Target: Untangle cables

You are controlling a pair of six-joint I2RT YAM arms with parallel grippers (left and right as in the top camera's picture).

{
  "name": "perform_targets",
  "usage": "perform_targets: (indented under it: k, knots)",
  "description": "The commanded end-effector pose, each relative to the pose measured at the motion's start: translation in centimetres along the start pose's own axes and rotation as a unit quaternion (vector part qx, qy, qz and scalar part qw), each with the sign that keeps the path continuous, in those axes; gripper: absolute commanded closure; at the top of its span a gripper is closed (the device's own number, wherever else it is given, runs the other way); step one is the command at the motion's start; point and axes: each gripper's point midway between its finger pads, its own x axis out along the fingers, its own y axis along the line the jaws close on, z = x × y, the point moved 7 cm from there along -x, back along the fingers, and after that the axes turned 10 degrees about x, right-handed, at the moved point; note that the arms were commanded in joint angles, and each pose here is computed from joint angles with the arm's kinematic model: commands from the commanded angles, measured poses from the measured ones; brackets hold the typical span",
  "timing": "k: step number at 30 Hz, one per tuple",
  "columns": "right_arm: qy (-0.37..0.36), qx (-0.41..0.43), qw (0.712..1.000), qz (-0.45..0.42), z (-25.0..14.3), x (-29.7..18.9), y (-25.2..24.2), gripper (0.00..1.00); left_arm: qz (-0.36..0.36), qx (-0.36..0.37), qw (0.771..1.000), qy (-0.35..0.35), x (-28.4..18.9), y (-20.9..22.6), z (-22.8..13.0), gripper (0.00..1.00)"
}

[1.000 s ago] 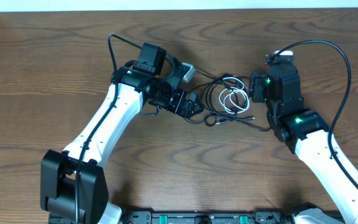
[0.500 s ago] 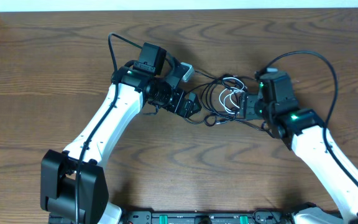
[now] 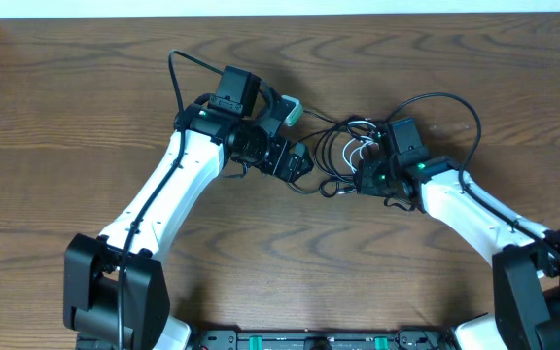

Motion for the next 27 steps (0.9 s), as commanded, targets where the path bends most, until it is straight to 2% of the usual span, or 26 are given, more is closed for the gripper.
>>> perform_targets:
  k: [1, 6, 13, 19, 27]
  knots:
    - [-0.002, 0.007, 1.000, -0.010, 0.0, 1.0, -0.3, 0.56, 0.012, 0.020, 1.000, -0.015, -1.1, -0.2, 0.6, 0.02]
    - [-0.020, 0.005, 1.000, -0.015, 0.5, 1.6, -0.3, 0.60, 0.012, 0.020, 1.000, -0.015, -1.1, -0.2, 0.6, 0.02]
    - [-0.053, 0.001, 0.999, 0.005, 1.7, 1.7, 0.4, 0.71, 0.012, 0.020, 1.000, -0.015, -1.1, -0.2, 0.6, 0.02]
    - [-0.064, 0.001, 0.998, 0.000, 2.0, 1.6, 0.4, 0.99, 0.012, 0.020, 1.000, -0.015, -1.1, -0.2, 0.6, 0.02]
    - [-0.071, 0.005, 0.997, 0.000, 2.2, 1.6, 0.4, 0.99, 0.012, 0.019, 1.000, -0.015, -1.1, -0.3, 0.6, 0.02]
